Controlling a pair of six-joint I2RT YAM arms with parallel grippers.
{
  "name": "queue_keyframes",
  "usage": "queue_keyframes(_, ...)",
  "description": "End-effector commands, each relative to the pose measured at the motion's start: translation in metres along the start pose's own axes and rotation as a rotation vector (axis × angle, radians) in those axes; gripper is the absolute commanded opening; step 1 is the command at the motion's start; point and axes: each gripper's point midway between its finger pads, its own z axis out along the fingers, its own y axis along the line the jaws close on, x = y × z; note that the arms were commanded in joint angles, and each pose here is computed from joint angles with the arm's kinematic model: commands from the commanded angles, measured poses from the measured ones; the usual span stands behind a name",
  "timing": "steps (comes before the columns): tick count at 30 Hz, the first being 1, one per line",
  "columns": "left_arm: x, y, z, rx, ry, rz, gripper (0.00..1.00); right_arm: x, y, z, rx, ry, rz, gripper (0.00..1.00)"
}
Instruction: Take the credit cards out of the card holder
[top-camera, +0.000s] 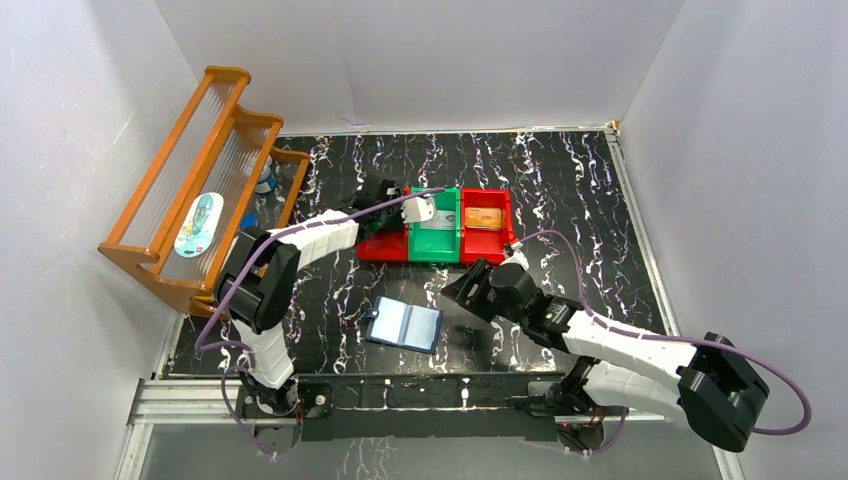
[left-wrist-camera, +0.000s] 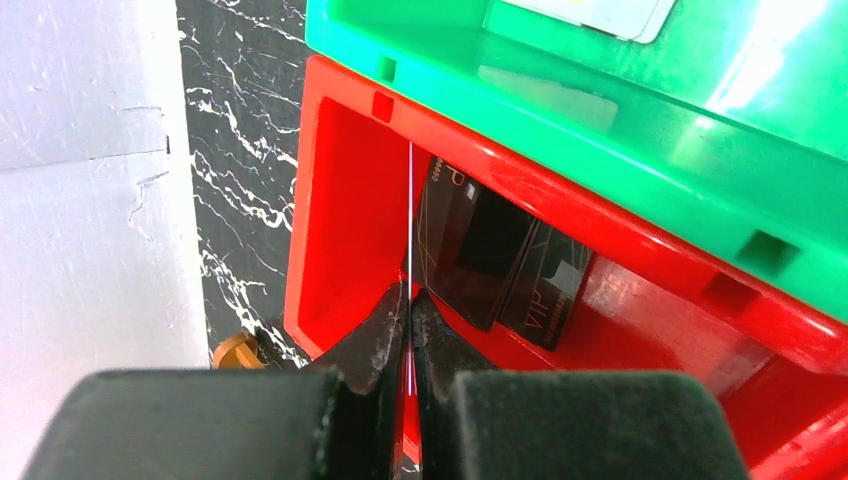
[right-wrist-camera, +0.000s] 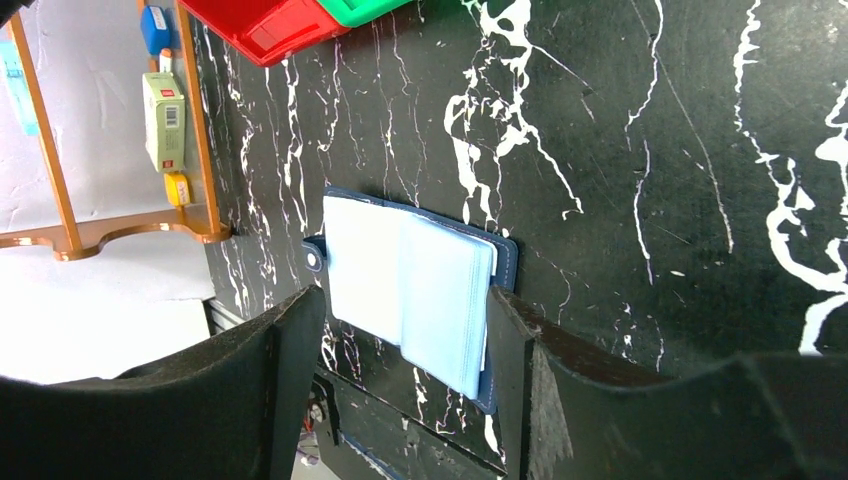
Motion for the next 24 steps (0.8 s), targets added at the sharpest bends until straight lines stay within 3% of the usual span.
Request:
queue_keyframes(1,-0.005,0.021,0.001,-0.067,-0.020,0.000,0.00,-0.010,-0.005,-0.004,0.003,-0.054,0.018,0.69)
queue_keyframes(9,0.001,0.011,0.010,-0.064,-0.015,-0.008,0.04,-0.010,-0.006,-0.006,0.000,-0.058,0.026,0.71)
queue_keyframes(24,-0.009,0.016,-0.025,-0.086,-0.083,-0.076,0.47,-0.005,-0.007,-0.001,0.003,-0.034,0.021,0.73)
